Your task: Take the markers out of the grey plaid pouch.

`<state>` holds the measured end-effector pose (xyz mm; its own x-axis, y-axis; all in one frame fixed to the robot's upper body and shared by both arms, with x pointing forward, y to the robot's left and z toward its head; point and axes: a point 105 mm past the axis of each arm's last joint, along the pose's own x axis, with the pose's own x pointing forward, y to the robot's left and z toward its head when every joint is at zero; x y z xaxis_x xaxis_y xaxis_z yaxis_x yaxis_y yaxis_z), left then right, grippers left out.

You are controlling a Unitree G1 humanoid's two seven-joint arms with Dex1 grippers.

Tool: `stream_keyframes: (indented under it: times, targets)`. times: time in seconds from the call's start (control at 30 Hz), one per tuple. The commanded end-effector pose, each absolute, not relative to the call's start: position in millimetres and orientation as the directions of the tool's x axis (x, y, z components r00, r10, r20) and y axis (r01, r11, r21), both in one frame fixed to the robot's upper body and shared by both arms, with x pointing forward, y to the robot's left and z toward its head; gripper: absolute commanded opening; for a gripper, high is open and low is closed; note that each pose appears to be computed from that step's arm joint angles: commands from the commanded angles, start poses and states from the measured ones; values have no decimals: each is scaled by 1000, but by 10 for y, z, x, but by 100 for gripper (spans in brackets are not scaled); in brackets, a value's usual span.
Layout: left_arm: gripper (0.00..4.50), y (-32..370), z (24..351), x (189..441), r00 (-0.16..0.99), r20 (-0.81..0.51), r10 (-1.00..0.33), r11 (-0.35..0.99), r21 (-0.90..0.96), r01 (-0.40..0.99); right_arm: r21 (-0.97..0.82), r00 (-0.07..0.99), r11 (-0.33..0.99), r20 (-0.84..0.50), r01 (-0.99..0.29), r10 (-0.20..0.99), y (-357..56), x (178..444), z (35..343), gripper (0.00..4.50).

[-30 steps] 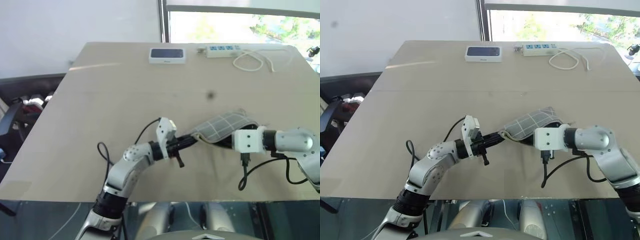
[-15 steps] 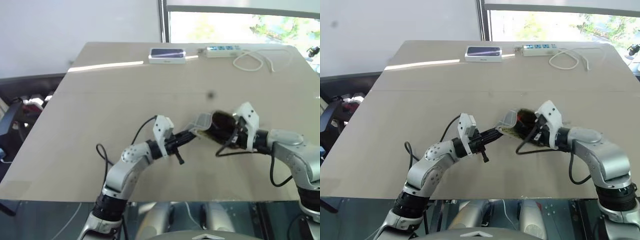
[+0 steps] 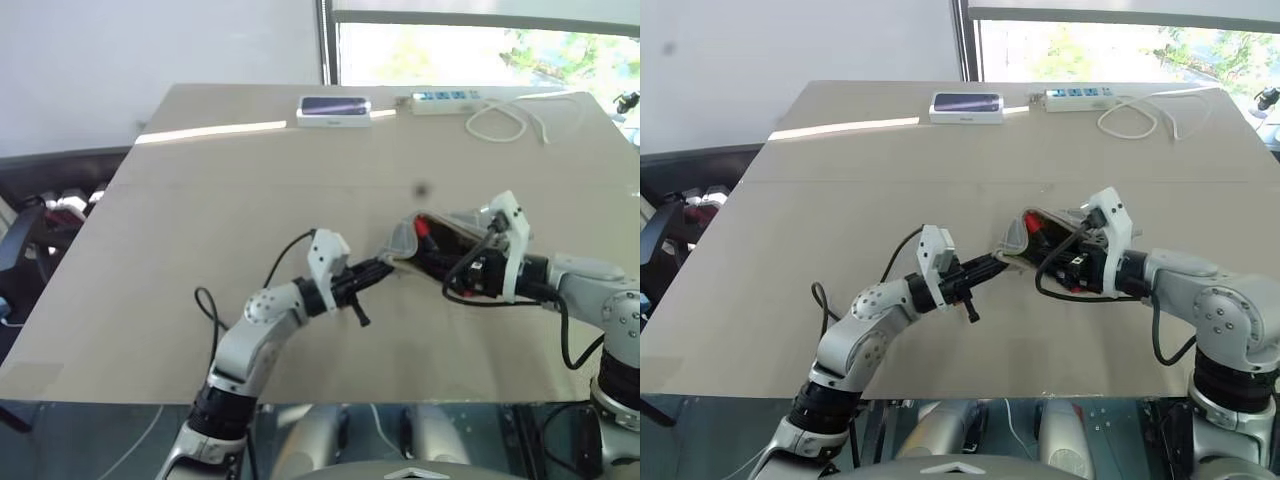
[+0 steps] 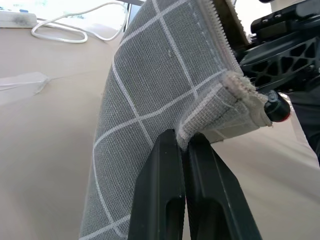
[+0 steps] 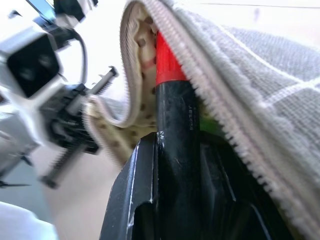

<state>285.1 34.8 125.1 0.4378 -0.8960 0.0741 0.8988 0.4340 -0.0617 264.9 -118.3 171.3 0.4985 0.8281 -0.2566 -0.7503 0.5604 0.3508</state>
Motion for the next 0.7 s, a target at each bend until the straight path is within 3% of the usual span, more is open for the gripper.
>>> stream_keyframes:
  times: [0.03, 0.43, 0.7]
  targets:
    - [0, 365, 1286, 2915, 463, 87, -882, 460, -48, 886, 261, 407, 461, -236, -848, 883, -1164, 2397, 1831, 48]
    - [0, 408, 1368, 3050, 509, 113, -853, 505, -61, 861, 167, 265, 348, -380, -923, 886, -1258, 2144, 1637, 48]
    - [0, 503, 1342, 3089, 548, 105, -830, 546, -47, 837, 41, 247, 258, -174, -965, 953, -1215, 2111, 1903, 48]
